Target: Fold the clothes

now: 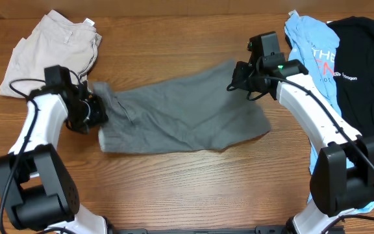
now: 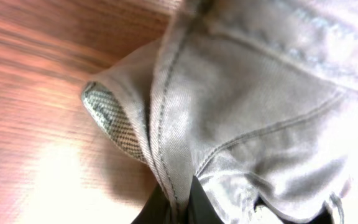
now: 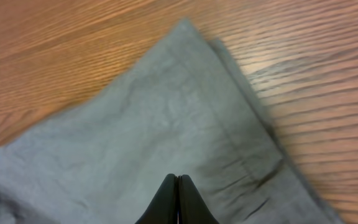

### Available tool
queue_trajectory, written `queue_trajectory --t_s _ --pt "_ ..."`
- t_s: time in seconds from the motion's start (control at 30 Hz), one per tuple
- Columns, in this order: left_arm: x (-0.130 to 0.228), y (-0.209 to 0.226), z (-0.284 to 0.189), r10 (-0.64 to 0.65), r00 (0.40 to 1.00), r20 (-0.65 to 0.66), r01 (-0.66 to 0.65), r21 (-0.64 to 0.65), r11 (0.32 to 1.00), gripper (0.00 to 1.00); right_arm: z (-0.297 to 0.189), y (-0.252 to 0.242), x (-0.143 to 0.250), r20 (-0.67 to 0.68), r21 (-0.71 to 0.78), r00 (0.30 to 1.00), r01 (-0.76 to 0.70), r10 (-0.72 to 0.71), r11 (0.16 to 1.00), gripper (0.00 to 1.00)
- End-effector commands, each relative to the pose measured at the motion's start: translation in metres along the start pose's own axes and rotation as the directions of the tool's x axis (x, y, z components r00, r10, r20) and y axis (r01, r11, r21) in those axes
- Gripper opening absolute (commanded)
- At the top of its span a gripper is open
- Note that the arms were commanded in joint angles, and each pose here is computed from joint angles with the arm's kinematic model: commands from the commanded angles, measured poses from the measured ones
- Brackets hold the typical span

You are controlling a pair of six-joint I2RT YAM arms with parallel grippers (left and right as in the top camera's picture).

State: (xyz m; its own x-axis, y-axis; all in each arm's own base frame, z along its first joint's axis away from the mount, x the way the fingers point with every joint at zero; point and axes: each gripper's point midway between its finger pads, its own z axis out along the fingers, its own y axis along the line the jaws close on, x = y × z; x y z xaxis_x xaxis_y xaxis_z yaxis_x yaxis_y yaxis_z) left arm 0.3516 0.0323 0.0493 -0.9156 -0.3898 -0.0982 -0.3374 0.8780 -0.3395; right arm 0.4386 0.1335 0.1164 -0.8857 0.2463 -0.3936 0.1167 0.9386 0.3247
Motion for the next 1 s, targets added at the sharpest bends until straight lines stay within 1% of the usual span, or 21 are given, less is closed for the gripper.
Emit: queue_trajectory --t_s 0.0,0.1,0.33,0.43,0.67,0.8,0.87,0.97 --pt "-0.024 -0.004 -0.048 0.099 0.993 0.071 -0.093 -0.074 0.993 0.04 0.004 0.004 0.012 -0.027 -0.052 0.999 -0.036 0.035 0.998 0.04" --pt "-0.028 -0.01 -0.064 0.121 0.99 0.072 -0.116 -0.076 0.99 0.04 0.017 0.006 0.021 -0.058 -0.082 0.998 -0.039 0.035 0.996 0.04" --pt "-0.039 -0.025 -0.099 0.181 0.979 0.092 -0.174 -0.08 0.982 0.04 0.045 0.01 0.046 -0.162 -0.098 0.986 -0.045 0.029 0.994 0.04" --pt "-0.049 -0.027 -0.12 0.2 0.972 0.126 -0.186 -0.117 0.976 0.04 0.061 0.011 0.068 -0.234 -0.084 0.972 -0.041 0.02 0.996 0.04" --pt "-0.07 -0.031 -0.157 0.244 0.946 0.212 -0.205 -0.188 0.961 0.04 0.071 0.02 0.093 -0.301 -0.085 0.953 -0.013 -0.013 0.996 0.04" --pt "-0.073 -0.037 -0.158 0.253 0.94 0.227 -0.216 -0.177 0.96 0.04 0.073 0.017 0.103 -0.336 -0.071 0.942 -0.009 -0.016 0.997 0.04" --pt "-0.072 -0.041 -0.157 0.264 0.938 0.224 -0.226 -0.179 0.958 0.04 0.068 0.036 0.101 -0.348 -0.176 0.935 0.009 -0.071 0.984 0.04" --pt "-0.072 -0.042 -0.156 0.265 0.938 0.223 -0.228 -0.176 0.958 0.04 0.051 0.056 0.092 -0.329 -0.268 0.936 0.036 -0.127 0.963 0.04"
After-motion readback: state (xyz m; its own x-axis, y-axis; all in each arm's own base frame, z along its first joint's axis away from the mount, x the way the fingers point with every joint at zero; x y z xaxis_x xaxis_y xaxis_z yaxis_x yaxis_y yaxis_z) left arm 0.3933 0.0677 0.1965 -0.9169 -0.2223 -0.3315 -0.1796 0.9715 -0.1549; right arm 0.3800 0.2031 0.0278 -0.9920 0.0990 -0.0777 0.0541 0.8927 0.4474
